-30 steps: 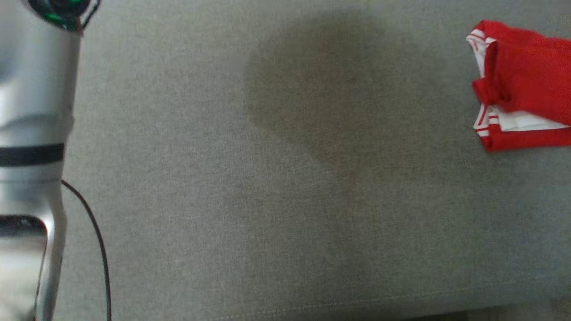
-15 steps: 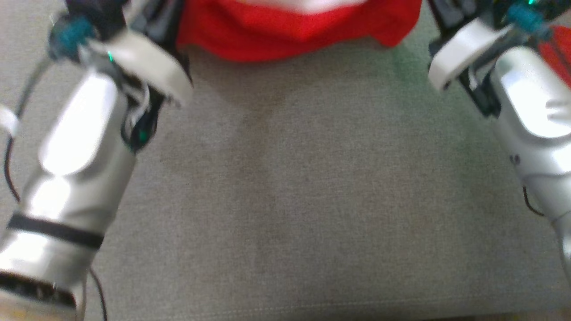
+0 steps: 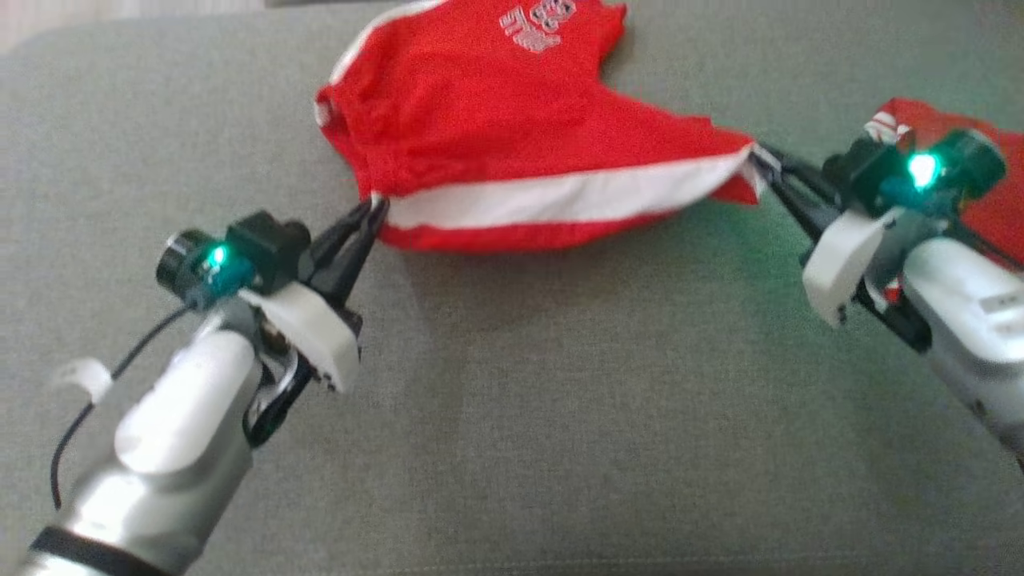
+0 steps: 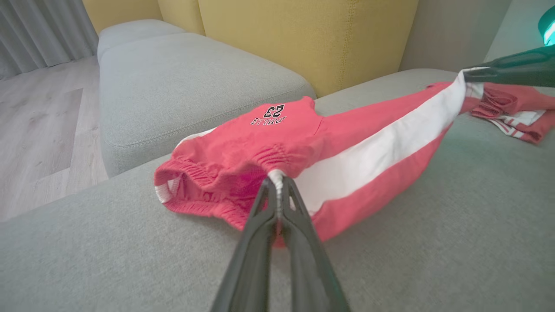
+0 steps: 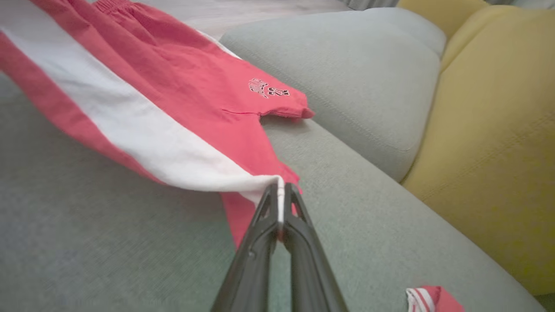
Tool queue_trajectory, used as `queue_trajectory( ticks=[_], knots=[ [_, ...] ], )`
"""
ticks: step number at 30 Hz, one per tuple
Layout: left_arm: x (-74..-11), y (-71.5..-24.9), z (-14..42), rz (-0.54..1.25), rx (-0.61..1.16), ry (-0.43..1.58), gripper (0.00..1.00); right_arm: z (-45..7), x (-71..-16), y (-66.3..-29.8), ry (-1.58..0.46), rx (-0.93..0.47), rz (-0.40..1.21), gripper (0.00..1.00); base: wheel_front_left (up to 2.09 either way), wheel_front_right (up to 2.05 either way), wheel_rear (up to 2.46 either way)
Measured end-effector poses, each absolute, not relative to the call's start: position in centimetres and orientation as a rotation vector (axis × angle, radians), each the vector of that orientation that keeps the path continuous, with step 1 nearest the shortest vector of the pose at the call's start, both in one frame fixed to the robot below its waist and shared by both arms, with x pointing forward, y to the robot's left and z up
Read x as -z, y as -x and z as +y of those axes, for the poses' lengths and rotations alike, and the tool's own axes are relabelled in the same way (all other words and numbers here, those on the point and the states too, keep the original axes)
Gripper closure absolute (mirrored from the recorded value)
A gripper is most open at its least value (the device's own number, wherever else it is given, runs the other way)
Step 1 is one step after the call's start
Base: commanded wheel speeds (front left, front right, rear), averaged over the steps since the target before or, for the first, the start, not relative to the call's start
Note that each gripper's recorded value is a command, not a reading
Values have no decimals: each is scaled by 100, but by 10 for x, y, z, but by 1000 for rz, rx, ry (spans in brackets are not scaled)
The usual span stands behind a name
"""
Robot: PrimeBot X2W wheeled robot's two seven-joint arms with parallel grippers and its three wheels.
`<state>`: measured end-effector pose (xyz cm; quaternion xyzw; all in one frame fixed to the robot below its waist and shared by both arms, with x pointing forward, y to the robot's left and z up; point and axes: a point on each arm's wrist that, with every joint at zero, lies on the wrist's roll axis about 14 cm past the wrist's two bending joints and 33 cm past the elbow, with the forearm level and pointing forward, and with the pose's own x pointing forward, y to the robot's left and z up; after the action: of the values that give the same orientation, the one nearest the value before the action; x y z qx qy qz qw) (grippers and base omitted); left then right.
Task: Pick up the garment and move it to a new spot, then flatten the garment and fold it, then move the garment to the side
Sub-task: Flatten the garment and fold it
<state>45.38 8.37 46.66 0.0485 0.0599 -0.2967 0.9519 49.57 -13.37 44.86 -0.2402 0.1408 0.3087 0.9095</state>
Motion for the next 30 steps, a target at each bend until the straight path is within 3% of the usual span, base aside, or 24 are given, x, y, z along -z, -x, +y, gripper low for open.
queue_trajectory(
  ticks=[8,21,30],
  knots=[
    [-458,-407,76,154,662,-124,100,-158,-435,-442,495,-661,457,100,0,0,0],
    [-450,-336,57,217,771,-78,100,-186,-451,-378,475,-671,575,100,0,0,0],
    [-454,-304,43,267,828,-38,100,-204,-461,-358,496,-680,638,100,0,0,0]
  ],
)
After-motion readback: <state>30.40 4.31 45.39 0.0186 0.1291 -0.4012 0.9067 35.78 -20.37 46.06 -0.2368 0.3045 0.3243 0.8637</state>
